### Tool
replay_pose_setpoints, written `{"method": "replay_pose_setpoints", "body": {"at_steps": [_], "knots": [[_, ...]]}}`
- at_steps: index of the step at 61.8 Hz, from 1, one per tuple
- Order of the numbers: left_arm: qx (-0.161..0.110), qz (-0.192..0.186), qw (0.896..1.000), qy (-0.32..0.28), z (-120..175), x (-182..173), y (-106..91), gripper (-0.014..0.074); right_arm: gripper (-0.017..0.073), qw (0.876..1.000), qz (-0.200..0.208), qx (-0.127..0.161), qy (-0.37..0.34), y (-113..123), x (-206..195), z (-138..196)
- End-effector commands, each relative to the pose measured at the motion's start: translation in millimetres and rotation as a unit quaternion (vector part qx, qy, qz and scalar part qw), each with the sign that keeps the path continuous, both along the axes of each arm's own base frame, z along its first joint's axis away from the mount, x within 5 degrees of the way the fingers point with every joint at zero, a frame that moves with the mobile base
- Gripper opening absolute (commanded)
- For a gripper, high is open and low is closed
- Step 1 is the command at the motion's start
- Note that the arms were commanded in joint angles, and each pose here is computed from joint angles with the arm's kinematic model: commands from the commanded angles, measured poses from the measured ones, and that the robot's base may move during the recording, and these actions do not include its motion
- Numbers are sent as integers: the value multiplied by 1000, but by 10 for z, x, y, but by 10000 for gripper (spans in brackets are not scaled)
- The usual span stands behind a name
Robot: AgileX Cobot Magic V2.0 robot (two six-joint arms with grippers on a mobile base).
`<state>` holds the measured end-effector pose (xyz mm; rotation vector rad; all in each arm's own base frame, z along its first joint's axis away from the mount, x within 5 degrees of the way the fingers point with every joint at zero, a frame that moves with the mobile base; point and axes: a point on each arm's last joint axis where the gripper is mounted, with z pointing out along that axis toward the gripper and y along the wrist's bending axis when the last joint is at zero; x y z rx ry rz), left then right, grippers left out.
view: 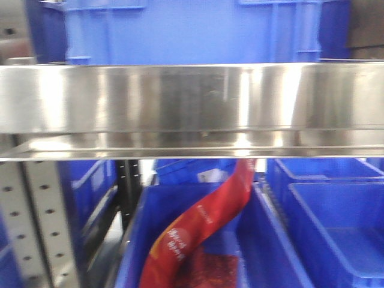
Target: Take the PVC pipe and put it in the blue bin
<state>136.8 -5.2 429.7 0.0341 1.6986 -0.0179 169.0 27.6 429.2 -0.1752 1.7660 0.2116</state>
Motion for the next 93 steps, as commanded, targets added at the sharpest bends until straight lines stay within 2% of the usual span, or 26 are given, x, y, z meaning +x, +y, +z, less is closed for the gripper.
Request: {"method": "replay_pose_setpoints", "body": {"at_steps": [1, 59, 80, 93], "knots": [[-2, -3, 1000, -16, 30, -6, -6, -111, -168, 1000, -3, -1, -13, -5, 1, 29], [-2, -3, 1000, -16, 30, -6, -6, -111, -168, 1000, -3, -1, -13, -5, 1, 29], [-5, -5, 997, -79, 145, -2, -10, -111, -168, 1000, -4, 0, -14, -6, 1, 31], [-7, -6, 997, -78, 142, -2, -12, -111, -168, 1000, -4, 0, -15, -7, 2, 32]]}}
